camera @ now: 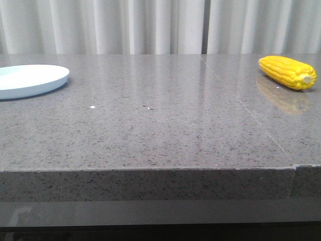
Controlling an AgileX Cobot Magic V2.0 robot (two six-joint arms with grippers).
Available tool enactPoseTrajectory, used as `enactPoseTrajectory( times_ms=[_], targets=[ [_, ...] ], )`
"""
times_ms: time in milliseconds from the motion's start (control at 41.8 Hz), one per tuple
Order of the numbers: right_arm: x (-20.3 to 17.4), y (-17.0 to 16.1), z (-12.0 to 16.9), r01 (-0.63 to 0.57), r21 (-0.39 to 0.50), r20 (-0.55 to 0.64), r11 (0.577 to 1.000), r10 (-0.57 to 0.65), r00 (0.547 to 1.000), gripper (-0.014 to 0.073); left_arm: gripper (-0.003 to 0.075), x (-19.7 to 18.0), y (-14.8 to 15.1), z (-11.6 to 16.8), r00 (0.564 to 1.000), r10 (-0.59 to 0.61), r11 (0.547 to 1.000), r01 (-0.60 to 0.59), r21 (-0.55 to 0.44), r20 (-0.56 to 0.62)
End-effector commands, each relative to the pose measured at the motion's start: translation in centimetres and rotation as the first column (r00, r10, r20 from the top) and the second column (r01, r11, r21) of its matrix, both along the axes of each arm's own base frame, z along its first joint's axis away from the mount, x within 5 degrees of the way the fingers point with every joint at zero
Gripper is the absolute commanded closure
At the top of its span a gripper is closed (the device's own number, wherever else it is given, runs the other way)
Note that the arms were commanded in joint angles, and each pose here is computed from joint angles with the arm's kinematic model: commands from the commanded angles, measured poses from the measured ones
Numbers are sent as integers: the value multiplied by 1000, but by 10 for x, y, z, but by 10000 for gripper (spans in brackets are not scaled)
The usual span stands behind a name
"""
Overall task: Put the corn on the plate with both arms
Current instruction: 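Lower the left gripper onto the plate rim and close on it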
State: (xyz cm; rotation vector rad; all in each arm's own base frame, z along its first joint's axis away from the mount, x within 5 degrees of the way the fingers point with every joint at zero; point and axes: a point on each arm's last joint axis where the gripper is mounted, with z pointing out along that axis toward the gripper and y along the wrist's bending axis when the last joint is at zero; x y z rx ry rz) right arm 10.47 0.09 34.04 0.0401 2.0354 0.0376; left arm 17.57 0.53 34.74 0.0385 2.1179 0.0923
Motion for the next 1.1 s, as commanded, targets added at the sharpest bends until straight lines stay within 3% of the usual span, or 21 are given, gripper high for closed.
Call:
enactPoseTrajectory(
  times_ms=[0, 311, 454, 741, 1076],
  targets=[
    [4, -1, 15, 7, -16, 95, 1000, -5, 995, 34, 227, 27, 1, 13, 999, -4, 999, 3, 31, 36],
    [4, -1, 15, 7, -16, 95, 1000, -5, 995, 34, 227, 99, 36, -1, 984, 87, 995, -93, -28, -158],
    [4, -1, 15, 7, -16, 95, 1000, -5, 996, 34, 227, 129, 42, -6, 981, -8, 993, -15, -116, -192],
    [4, -1, 15, 7, -16, 95, 1000, -5, 996, 34, 228, 184, 52, -26, 971, -18, 989, -17, -144, -238],
    [4, -1, 15, 7, -16, 95, 1000, -5, 996, 34, 228, 216, 55, -56, 950, -35, 981, -27, -194, -311]
  ],
)
